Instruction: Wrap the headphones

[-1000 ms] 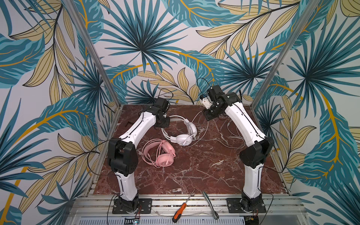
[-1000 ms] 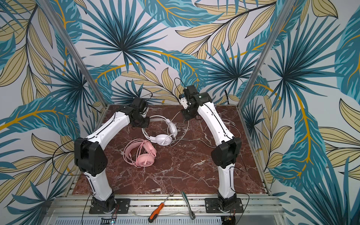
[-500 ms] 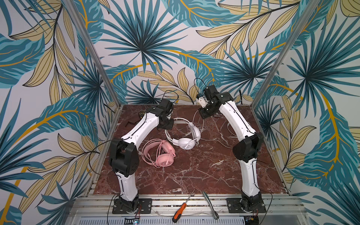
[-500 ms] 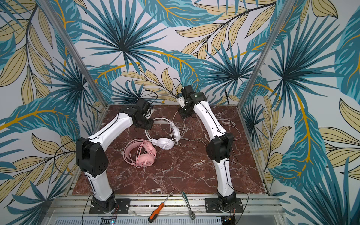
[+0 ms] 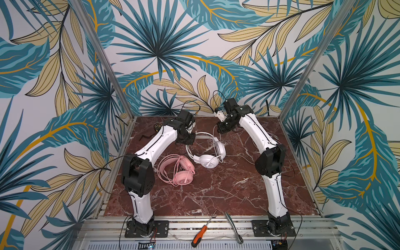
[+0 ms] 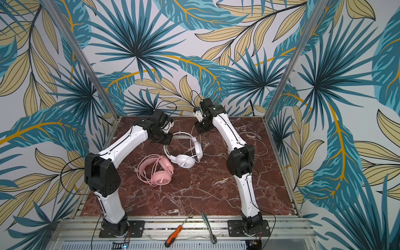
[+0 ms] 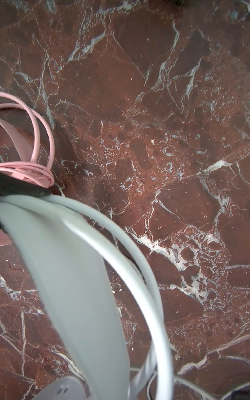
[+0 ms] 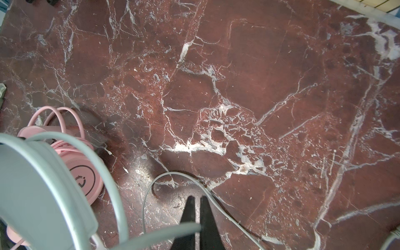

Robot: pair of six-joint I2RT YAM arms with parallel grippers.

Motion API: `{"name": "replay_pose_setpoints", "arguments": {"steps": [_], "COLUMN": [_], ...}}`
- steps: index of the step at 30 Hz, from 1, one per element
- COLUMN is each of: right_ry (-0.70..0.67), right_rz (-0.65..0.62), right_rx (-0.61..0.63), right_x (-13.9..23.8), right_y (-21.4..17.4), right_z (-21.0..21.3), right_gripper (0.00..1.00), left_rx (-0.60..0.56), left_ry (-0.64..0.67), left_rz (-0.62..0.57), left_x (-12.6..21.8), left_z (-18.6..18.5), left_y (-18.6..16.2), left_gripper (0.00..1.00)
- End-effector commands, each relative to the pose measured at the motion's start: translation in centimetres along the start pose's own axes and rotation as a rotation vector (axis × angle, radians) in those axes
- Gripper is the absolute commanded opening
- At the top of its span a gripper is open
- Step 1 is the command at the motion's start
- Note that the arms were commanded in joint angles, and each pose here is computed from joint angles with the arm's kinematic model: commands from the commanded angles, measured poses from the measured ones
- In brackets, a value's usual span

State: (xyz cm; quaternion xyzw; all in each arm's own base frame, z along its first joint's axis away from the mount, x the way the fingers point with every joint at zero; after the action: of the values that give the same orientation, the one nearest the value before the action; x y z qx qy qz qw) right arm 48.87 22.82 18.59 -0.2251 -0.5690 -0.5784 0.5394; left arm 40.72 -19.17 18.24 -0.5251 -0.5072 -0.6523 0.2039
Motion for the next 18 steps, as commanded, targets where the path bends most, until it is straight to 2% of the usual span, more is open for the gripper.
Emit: {"name": "replay_pose_setpoints", "arguments": {"steps": [1,11,18], "right_ry": [0.054,0.057,0.125], "right_rz": [-0.006,0.084,0.018], "right_rx": [-0.037,-0.145,-0.212], "right_x": [-1.0,-3.8,-4.4], "right_y": [0.4,-2.3,-3.0], "right_z": [0.6,-0.6,-0.1], "right_gripper": [0.0,0.0,0.03], "left_rx": [-0.02,-0.001,0.012], "left_ry": [-0.064,-0.103,-0.13], "left_rz": [-0.11,-0.164,-0.196], "left_x": [3.5,5.4,6.6], "left_z": [-1.5,-2.2,-2.7], "left_y": [1.9,3.0,3.7], "left_gripper": [0.0,0.0,0.0]}}
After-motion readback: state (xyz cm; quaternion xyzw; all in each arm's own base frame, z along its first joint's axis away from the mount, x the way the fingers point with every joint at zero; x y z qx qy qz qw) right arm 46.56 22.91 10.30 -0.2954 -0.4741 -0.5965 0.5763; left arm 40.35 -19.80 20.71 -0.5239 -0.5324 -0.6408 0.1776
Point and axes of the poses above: each gripper's point midway between its finger pads, its own x axis back along the fingers, its own z axis along the line the jaws close on, y = z × x, the point moved 1 cm from there along x, back along the fingers, and after that the axes turned 9 degrees about -x, right-handed, at the moved point
